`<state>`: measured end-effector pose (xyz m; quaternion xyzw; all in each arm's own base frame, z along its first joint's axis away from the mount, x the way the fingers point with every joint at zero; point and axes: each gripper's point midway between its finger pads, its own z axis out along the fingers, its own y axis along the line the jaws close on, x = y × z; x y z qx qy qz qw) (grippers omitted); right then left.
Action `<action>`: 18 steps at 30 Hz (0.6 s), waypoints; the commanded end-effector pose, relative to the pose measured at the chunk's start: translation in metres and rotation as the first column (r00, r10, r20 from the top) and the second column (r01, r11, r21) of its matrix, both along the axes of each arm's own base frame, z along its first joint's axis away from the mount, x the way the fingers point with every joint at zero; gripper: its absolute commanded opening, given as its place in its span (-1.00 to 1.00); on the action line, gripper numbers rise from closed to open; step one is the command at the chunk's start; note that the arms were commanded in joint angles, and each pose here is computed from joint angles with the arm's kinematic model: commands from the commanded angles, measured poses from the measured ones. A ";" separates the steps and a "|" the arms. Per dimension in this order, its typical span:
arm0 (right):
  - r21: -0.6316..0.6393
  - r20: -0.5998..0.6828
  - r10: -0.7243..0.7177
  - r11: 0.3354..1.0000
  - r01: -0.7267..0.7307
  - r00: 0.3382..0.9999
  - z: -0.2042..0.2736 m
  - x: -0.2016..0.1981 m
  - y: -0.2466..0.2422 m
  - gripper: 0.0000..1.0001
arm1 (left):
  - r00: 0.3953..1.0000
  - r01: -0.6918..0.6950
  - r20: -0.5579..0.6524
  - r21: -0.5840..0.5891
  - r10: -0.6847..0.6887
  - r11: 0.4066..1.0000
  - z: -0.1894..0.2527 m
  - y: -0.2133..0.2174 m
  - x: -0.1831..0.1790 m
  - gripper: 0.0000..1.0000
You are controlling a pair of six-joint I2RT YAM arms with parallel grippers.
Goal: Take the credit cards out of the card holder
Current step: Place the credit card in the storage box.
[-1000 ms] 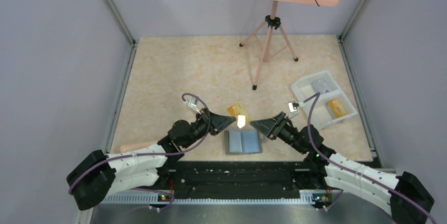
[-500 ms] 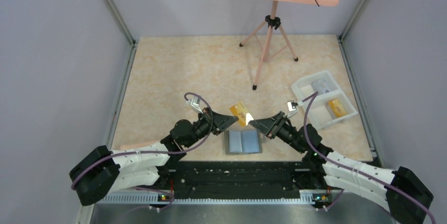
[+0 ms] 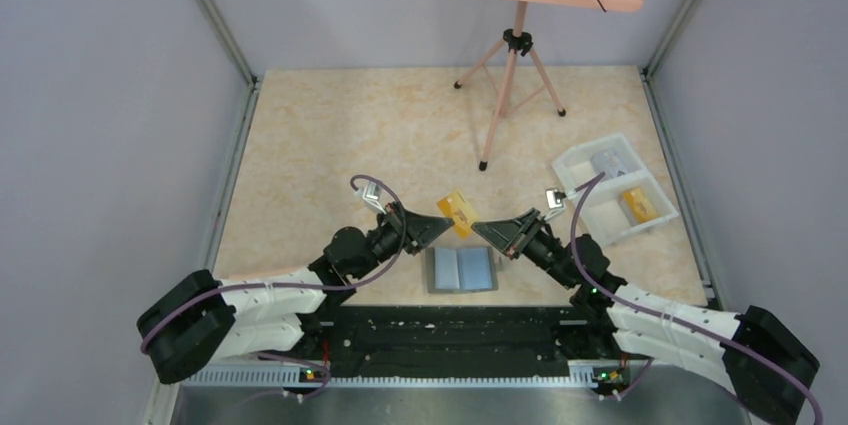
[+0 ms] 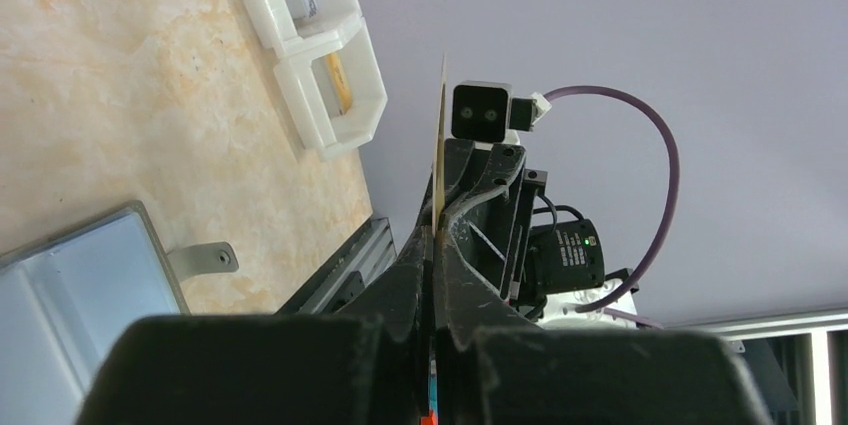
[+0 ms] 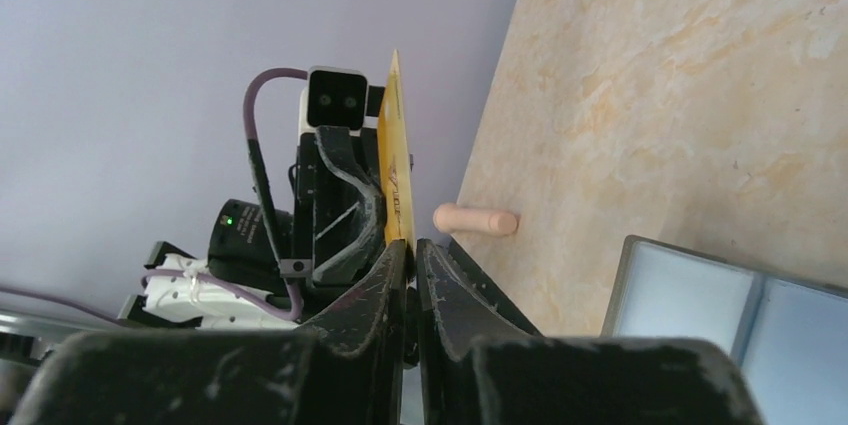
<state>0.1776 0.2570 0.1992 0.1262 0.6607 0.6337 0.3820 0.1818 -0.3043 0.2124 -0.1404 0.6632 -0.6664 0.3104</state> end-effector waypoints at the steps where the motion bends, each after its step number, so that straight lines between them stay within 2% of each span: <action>1: 0.089 0.074 -0.015 0.996 0.008 0.997 0.037 0.003 0.002 -1.00 | 0.999 0.012 0.046 -0.084 -0.008 0.996 0.025 -0.002 -0.002 -1.00; 4: 0.093 0.070 -0.037 0.995 0.030 0.997 0.037 0.006 -0.001 -1.00 | 0.999 0.005 0.045 -0.075 -0.001 0.997 0.023 -0.001 -0.001 -1.00; 5: 0.087 0.071 -0.047 0.995 0.040 0.996 0.037 0.007 -0.003 -1.00 | 0.999 0.004 0.037 -0.072 -0.001 0.997 0.020 0.000 -0.002 -0.82; 7: 0.046 0.066 -0.072 0.997 0.069 0.995 0.035 0.012 -0.006 -1.00 | 0.999 -0.048 0.014 -0.069 0.049 0.997 0.015 0.008 0.004 -0.31; 10: -0.040 0.076 -0.111 0.993 0.114 0.991 0.038 0.022 -0.013 -1.00 | 0.997 -0.072 -0.009 -0.015 0.072 0.997 0.005 0.013 0.004 0.21; 12: -0.086 0.100 -0.139 0.985 0.148 0.985 0.049 0.029 -0.020 -1.00 | 0.997 -0.079 -0.015 0.039 0.080 0.996 0.001 0.016 0.004 0.45; 14: -0.145 0.113 -0.166 0.973 0.181 0.980 0.053 0.038 -0.032 -1.00 | 0.996 -0.087 -0.008 0.092 0.088 0.992 -0.001 0.018 0.004 0.61; 15: -0.178 0.122 -0.174 0.965 0.194 0.977 0.056 0.042 -0.037 -1.00 | 0.995 -0.095 -0.009 0.124 0.097 0.988 -0.003 0.020 0.005 0.77; 17: -0.261 0.130 -0.179 0.943 0.208 0.975 0.054 0.050 -0.048 -1.00 | 0.993 -0.116 0.004 0.180 0.117 0.977 -0.003 0.025 0.007 0.95; 18: -0.296 0.133 -0.180 0.931 0.212 0.975 0.055 0.054 -0.053 -1.00 | 0.992 -0.127 0.019 0.206 0.126 0.970 -0.002 0.027 0.008 0.98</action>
